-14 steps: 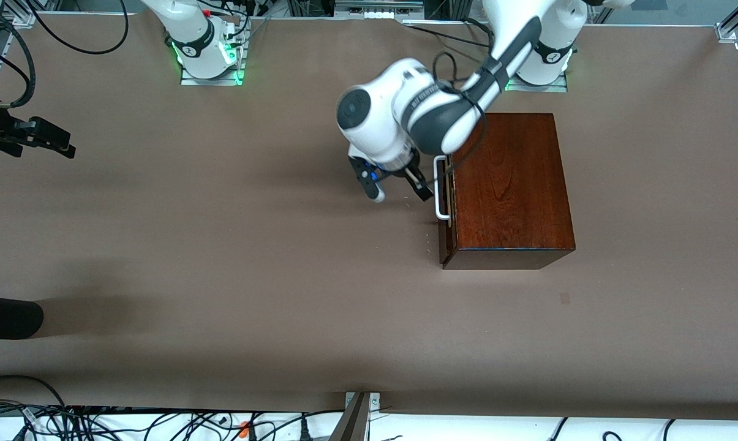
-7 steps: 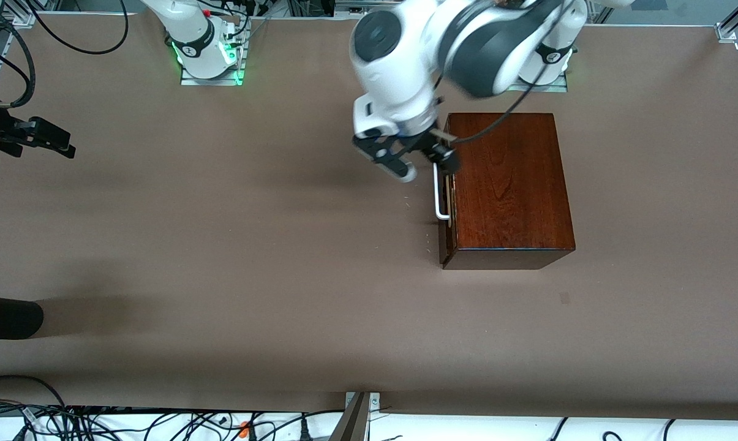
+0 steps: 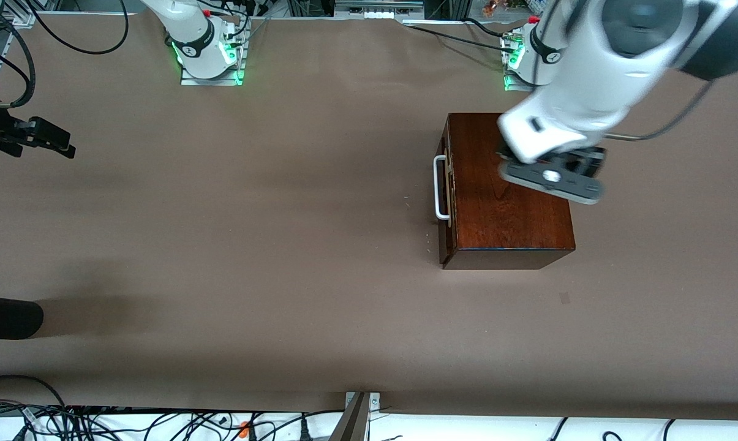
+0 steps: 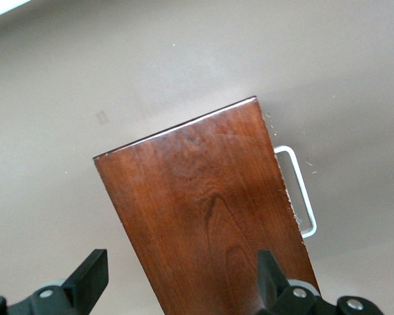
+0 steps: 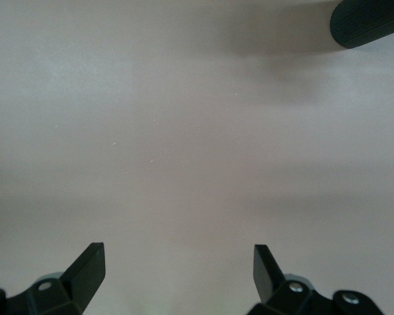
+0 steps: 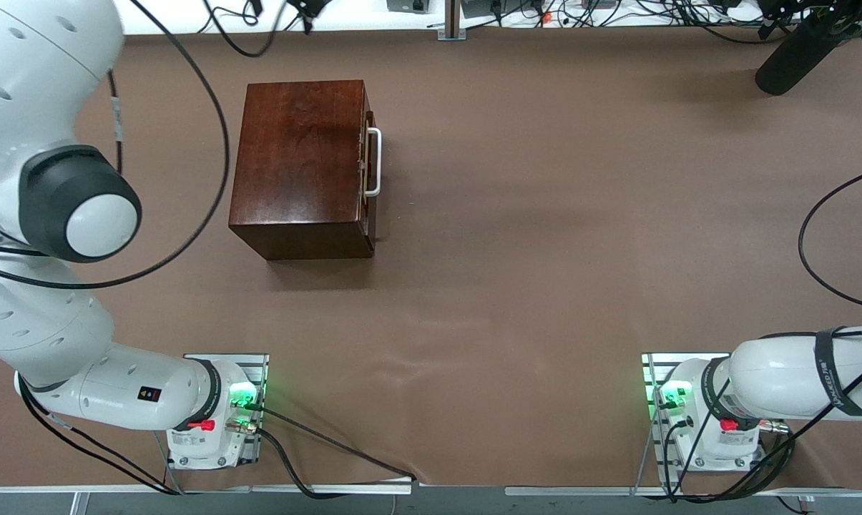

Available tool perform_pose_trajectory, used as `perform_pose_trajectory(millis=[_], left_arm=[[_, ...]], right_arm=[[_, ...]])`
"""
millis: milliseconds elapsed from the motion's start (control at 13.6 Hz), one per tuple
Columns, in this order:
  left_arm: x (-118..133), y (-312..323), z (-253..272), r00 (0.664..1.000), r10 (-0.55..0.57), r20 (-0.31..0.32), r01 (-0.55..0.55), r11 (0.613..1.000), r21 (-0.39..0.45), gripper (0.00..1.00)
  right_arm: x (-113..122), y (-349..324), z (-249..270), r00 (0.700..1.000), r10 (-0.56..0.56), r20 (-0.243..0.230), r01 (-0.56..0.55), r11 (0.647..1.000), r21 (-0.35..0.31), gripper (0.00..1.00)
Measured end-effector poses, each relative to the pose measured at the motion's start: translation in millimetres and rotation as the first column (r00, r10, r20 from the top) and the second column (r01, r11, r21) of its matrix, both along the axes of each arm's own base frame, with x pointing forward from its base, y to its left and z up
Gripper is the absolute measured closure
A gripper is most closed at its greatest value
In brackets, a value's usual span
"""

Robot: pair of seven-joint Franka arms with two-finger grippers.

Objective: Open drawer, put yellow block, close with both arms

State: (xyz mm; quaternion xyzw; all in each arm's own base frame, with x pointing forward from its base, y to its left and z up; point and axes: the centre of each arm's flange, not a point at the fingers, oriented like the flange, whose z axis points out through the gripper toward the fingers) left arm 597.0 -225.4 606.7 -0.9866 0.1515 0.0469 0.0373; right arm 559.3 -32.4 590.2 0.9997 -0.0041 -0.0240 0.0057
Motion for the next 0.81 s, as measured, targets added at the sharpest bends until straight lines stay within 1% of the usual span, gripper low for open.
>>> perform_pose_trajectory(millis=[74, 221, 441, 515, 662, 809], left_arm=[[0.8, 11.1, 4.1, 1.0, 0.021, -0.008, -0.021, 1.0, -0.02, 0.0], [-1.7, 39.0, 11.4, 0.997, 0.074, -0.019, -0.075, 0.997, -0.026, 0.0], [-8.7, 96.5, 12.8, 0.981, 0.185, -0.059, -0.188, 0.981, -0.051, 0.0], [-9.1, 115.8, 9.5, 0.977, 0.202, -0.068, -0.206, 0.977, -0.06, 0.0], [-10.5, 142.9, 0.0, 0.98, 0.193, -0.057, -0.197, 0.978, -0.069, 0.0], [-20.4, 158.0, -8.7, 0.978, 0.204, -0.052, -0.208, 0.976, -0.068, 0.0]], right_arm=[[0.0, 0.0, 0.0, 1.0, 0.0, 0.0, 0.0, 1.0, 0.0, 0.0], [0.0, 0.0, 0.0, 1.0, 0.0, 0.0, 0.0, 1.0, 0.0, 0.0], [0.0, 0.0, 0.0, 1.0, 0.0, 0.0, 0.0, 1.0, 0.0, 0.0], [0.0, 0.0, 0.0, 1.0, 0.0, 0.0, 0.0, 1.0, 0.0, 0.0], [0.0, 0.0, 0.1, 1.0, 0.0, 0.0, 0.0, 1.0, 0.0, 0.0], [0.0, 0.0, 0.1, 1.0, 0.0, 0.0, 0.0, 1.0, 0.0, 0.0]])
